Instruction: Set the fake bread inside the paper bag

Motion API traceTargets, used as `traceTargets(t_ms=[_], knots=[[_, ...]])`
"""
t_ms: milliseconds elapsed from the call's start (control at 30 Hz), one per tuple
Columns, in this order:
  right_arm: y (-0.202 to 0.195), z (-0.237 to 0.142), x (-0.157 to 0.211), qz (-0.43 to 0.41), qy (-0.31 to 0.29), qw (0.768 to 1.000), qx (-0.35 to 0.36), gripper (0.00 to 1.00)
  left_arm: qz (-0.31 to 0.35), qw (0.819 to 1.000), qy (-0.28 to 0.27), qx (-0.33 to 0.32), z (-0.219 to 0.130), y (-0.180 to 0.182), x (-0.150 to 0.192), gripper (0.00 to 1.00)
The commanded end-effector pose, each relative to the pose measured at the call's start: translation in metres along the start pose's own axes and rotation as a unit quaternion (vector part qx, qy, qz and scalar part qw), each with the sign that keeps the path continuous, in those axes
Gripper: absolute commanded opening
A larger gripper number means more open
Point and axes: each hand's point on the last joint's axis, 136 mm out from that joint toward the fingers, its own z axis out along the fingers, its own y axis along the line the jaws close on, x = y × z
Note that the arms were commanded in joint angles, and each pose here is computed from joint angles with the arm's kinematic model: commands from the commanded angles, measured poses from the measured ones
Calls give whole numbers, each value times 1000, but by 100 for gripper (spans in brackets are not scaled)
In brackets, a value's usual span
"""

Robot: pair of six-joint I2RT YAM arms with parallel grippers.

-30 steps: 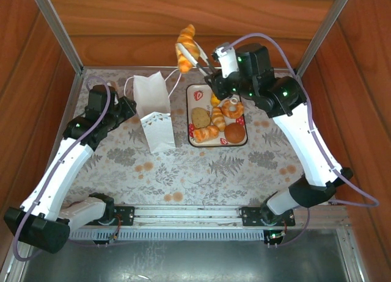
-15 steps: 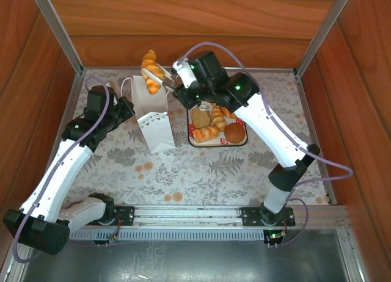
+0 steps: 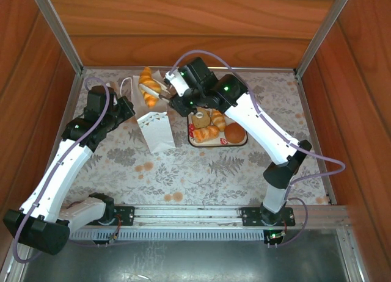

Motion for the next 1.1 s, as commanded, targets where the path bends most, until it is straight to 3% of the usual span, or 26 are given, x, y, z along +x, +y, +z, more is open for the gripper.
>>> traceTargets(t_ms=[0,533,1067], knots=[[8,-5,-8,-20,-13,1000,-11,41,2,1000,2,-11,0,8,3,8],[13,12,17,-30,55,998,-24,41,1,1000,-2,-14,-1,11,3,8],[6,17,18,-27,63,998,-5,48,2,1000,-5,-14,-4,11,3,8]])
